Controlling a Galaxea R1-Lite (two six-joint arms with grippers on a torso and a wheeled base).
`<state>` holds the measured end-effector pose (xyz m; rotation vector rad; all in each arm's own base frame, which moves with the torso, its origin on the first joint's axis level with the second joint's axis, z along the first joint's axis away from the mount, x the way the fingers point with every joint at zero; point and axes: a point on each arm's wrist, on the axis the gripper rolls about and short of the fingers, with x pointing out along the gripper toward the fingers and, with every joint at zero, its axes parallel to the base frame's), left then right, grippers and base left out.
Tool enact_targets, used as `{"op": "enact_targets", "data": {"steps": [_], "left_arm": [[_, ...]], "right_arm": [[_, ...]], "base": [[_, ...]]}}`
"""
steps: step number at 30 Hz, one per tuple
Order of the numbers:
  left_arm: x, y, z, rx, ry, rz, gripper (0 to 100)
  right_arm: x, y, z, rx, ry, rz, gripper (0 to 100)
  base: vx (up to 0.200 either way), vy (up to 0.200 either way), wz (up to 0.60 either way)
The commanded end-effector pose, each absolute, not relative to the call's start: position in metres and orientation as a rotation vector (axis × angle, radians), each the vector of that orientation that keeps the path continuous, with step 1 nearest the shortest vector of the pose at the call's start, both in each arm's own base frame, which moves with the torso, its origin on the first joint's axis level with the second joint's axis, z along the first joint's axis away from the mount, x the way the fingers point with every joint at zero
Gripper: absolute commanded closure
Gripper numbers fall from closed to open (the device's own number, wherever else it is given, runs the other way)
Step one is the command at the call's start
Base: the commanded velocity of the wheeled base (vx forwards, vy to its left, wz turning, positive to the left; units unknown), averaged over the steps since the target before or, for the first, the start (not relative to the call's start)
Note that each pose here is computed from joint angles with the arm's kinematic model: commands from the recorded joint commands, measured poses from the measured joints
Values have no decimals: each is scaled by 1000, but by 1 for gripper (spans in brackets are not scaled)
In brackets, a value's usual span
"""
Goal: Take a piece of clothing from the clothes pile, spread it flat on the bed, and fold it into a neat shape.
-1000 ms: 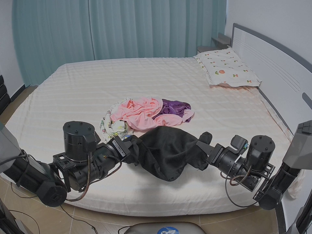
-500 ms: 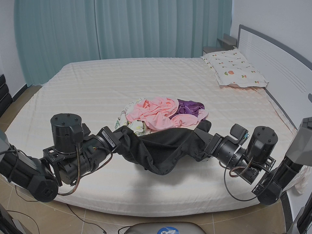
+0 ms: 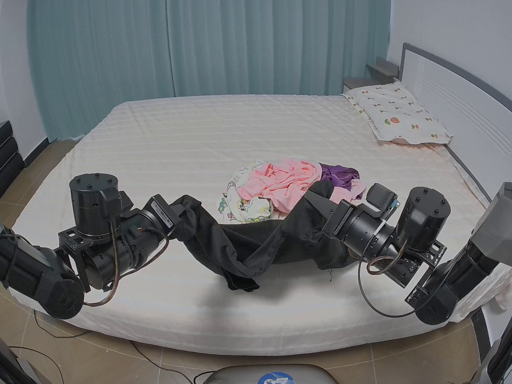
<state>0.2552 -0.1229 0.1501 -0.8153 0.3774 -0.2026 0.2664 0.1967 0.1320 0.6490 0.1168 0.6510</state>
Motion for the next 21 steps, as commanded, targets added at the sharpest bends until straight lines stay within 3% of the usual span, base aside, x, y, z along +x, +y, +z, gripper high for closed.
{"op": "enact_targets", "data": {"steps": [1, 21], "left_arm": [[252, -120, 158, -825, 348, -211, 100], [247, -98, 186, -830, 259, -181, 100]], "right_arm": [[264, 210, 149, 658, 67, 705, 100], [260, 219, 187, 657, -21, 760, 100]], "base": [[0, 200, 0], [0, 200, 0]]}}
